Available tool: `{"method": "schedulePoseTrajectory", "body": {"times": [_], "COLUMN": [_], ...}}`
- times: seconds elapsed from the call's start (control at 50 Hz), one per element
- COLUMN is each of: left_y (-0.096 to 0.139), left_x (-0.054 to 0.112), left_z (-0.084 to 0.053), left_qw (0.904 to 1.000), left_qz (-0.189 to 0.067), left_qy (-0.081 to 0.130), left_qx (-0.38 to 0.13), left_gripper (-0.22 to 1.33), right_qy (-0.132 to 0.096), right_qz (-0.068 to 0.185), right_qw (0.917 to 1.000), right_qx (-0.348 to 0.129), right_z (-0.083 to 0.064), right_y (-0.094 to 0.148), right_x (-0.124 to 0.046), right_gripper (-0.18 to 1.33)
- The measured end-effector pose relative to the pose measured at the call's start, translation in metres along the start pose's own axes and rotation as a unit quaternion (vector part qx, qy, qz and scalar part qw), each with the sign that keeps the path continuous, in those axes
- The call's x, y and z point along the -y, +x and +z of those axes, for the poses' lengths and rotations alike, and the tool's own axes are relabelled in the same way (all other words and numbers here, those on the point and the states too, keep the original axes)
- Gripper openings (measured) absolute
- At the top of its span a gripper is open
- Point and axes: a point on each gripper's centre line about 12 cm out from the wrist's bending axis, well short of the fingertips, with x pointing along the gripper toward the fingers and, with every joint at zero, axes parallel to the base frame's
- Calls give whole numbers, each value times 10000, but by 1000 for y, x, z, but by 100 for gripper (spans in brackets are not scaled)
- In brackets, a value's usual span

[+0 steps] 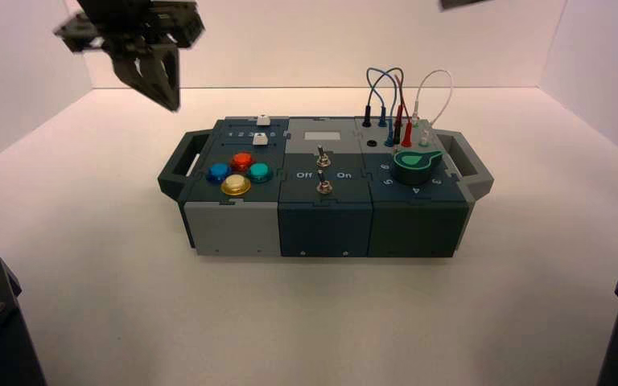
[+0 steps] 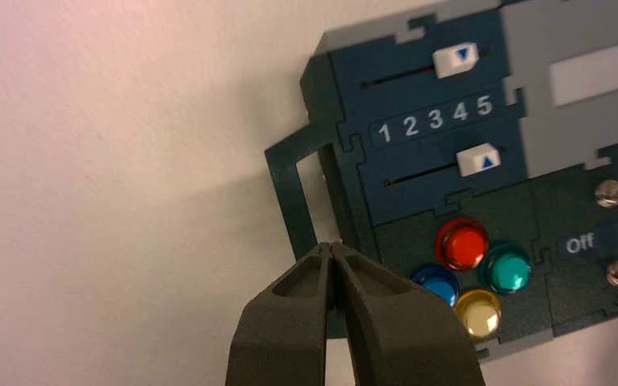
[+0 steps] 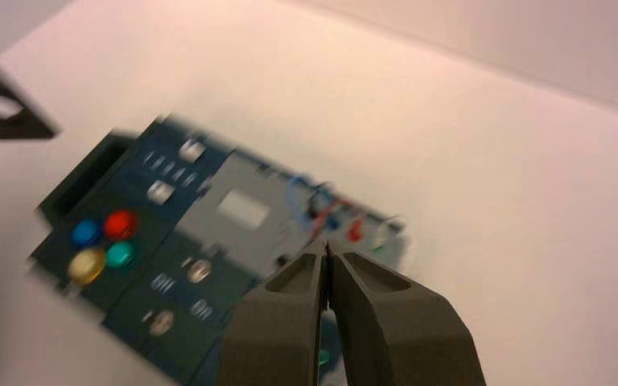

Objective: Flip the bottom switch on with the right gripper.

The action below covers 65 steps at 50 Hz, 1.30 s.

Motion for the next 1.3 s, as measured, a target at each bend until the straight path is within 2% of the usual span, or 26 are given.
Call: {"method": "schedulePoseTrajectory", "body": {"times": [0.12,0.32,0.7,0.86,0.92,1.04,1.3], "left_y": [14,39,59,66,69,70,75], "left_x": [0,-1,1,0,0,0,-1], "left_z": [-2,-10,-7,-7,-8,-7,-6], "left_qw": [9996,9973,9966,9956,9951,9948,9944], "left_qz": [-51,-50,-62,-77,-84,-90,-85], "left_qy": [-153,-282,-473,-658,-712,-741,-806], "left_qx": [-251,-675,-667,-663,-677,-691,-680], "left_gripper": [-16,-16,-16,-16,-16,-16,-16], "right_qy": [-21,137,417,638,652,610,798], "right_qz": [101,189,351,512,587,743,866], "right_qw": [9998,9989,9955,9913,9889,9840,9754], "right_qx": [-151,-407,-778,-1032,-1199,-1497,-1864], "right_z": [-1,-2,-7,-3,-2,-2,2], "right_y": [1,0,-3,-4,-2,3,14], "right_x": [-6,-9,-14,-19,-23,-35,-50], "right_gripper": [-14,-14,-14,-14,-14,-14,-14]}}
